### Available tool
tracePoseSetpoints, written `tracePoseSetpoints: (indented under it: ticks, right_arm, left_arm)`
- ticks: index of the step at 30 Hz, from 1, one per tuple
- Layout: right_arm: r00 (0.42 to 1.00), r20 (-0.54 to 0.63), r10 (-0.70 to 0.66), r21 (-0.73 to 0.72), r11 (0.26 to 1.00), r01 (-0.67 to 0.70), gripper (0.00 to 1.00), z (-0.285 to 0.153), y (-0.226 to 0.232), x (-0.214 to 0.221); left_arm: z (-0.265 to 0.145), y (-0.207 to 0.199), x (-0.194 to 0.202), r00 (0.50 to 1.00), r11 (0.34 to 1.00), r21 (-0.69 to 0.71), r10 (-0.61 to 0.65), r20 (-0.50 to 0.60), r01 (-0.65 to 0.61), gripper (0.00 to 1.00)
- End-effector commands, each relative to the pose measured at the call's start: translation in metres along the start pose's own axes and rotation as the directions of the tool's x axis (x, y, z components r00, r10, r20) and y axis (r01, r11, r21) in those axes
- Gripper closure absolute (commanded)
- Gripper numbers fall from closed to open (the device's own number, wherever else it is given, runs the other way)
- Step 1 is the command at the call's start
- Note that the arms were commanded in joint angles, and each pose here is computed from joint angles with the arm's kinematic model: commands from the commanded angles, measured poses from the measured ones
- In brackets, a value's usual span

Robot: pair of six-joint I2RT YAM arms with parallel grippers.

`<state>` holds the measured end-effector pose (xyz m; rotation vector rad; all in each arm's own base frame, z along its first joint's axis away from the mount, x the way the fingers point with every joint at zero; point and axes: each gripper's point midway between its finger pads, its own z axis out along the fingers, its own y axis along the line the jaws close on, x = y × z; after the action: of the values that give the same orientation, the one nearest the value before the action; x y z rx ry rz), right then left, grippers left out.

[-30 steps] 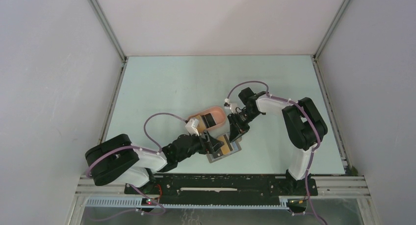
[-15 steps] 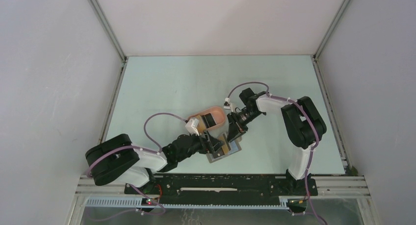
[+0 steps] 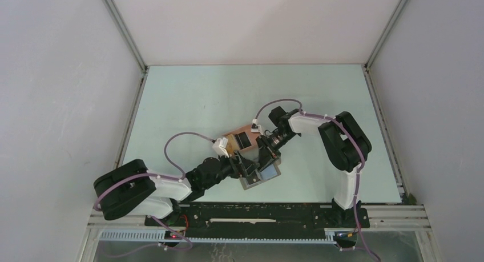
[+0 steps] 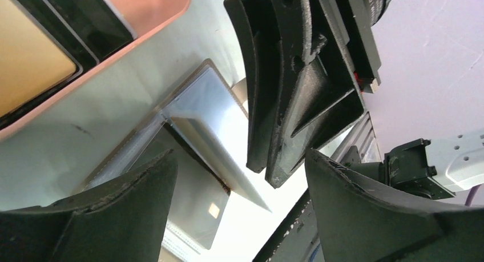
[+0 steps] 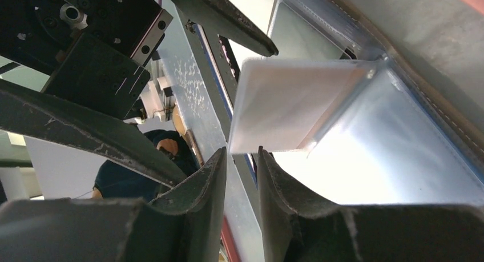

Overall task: Put the credit cards into the card holder
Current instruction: Turn over the card holder at the center of the board.

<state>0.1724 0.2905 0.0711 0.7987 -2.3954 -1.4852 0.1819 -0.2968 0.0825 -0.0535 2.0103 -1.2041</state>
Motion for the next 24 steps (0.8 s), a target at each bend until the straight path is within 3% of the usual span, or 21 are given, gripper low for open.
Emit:
tracePoseSetpoints:
  ticks: [1,9,15,19,24]
  right_arm:
    - [1.0,-0.021,-0.018,-0.045,0.999,0.017,0.65,0.006,0.013,-0.004]
    - [0.999,-0.04,-0.028,-0.034,0.999,0.027,0.64,0.01,0.011,-0.003]
    - [0.996,-0.01,-0.092,0.034,0.995,0.092,0.65,-0.001,0.01,-0.008]
    - [0.983,0.026,-0.181,0.132,0.975,0.176,0.67,-0.018,0.01,-0.015]
    - [0.92,0.104,-0.378,0.316,0.889,0.33,0.67,-0.057,0.025,-0.034]
  left_arm:
    - [-0.006,0.004,-0.002,0.999,1.0,-0.007,-0.015,0.029,0.015,0.14]
    - [-0.011,0.008,-0.003,0.999,1.0,-0.014,-0.023,0.041,0.023,0.14]
    - [-0.014,0.01,-0.004,0.999,0.999,-0.029,-0.018,0.043,0.019,0.2]
    - [-0.02,0.021,-0.007,0.999,0.996,-0.089,0.006,0.046,-0.002,0.3]
    - [-0.04,0.033,-0.027,0.992,0.976,-0.203,0.099,0.083,-0.08,0.3]
